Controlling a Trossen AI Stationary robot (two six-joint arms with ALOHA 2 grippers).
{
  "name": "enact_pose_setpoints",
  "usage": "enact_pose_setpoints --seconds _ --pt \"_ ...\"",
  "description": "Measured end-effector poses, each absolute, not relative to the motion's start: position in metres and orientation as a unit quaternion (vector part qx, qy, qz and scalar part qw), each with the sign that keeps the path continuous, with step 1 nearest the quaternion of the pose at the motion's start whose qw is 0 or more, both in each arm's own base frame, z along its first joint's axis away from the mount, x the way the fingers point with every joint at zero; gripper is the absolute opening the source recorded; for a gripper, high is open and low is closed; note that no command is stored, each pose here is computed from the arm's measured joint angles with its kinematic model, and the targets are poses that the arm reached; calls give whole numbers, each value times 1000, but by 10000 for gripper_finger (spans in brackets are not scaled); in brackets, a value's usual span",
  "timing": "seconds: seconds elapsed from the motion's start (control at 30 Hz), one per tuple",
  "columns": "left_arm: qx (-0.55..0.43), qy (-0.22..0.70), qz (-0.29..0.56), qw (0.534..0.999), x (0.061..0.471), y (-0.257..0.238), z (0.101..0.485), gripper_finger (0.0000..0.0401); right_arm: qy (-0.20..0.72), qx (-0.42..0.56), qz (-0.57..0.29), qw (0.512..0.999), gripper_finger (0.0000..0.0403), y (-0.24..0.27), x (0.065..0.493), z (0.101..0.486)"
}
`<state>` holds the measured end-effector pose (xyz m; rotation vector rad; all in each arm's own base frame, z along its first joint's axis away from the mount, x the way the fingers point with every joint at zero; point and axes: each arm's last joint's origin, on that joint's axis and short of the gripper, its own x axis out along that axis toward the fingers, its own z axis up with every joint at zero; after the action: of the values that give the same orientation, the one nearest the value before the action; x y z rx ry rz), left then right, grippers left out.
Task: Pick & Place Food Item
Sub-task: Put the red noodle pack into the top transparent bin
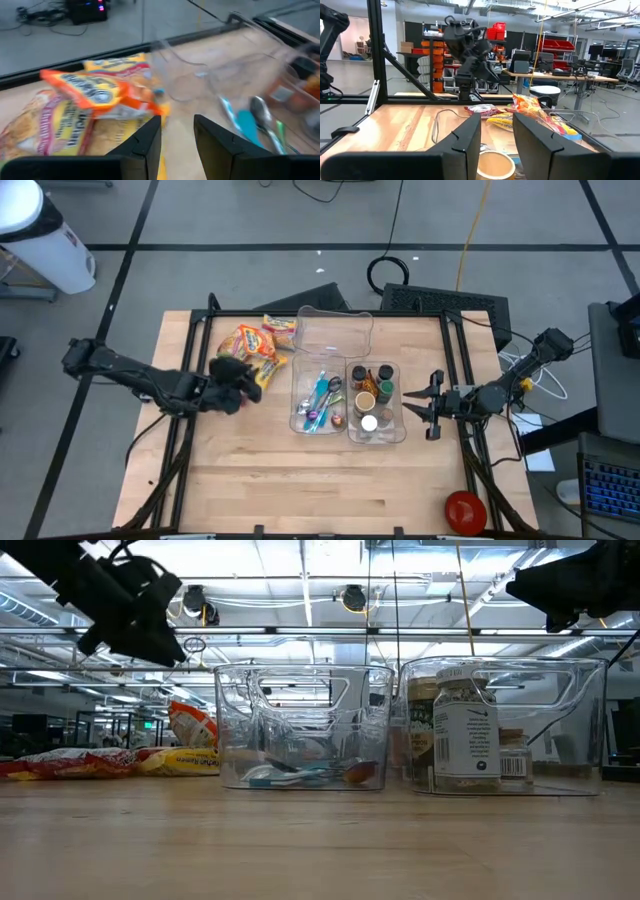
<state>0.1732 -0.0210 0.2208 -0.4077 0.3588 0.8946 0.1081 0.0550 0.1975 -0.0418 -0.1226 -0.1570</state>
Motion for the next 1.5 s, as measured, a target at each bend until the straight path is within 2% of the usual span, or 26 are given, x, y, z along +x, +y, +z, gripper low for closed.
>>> enact_pose_setpoints --seconds 0.27,0.47,0.73,0.97,1.1,1.2,1.37,1.5 --pt "-223 133 466 846 167 1 227 122 -85 -45 -100 990 105 53 107 205" --pt "-198 190 447 851 171 6 221 122 -85 -50 -129 987 105 47 110 205" --pt "-347 252 371 824 176 10 213 124 -139 -66 -213 965 105 28 111 219" --pt "-449 301 323 777 176 9 208 124 -187 -123 -195 955 105 24 113 250" --pt "-400 322 327 793 174 11 206 124 -156 -118 -185 963 105 25 117 260" --pt "-388 336 335 790 178 14 200 125 -95 -121 -167 974 105 27 122 259" --pt "-442 380 353 732 174 21 191 138 8 -92 -134 987 105 28 123 267" --pt "-466 394 395 687 167 29 185 185 16 -72 -132 988 105 27 122 271"
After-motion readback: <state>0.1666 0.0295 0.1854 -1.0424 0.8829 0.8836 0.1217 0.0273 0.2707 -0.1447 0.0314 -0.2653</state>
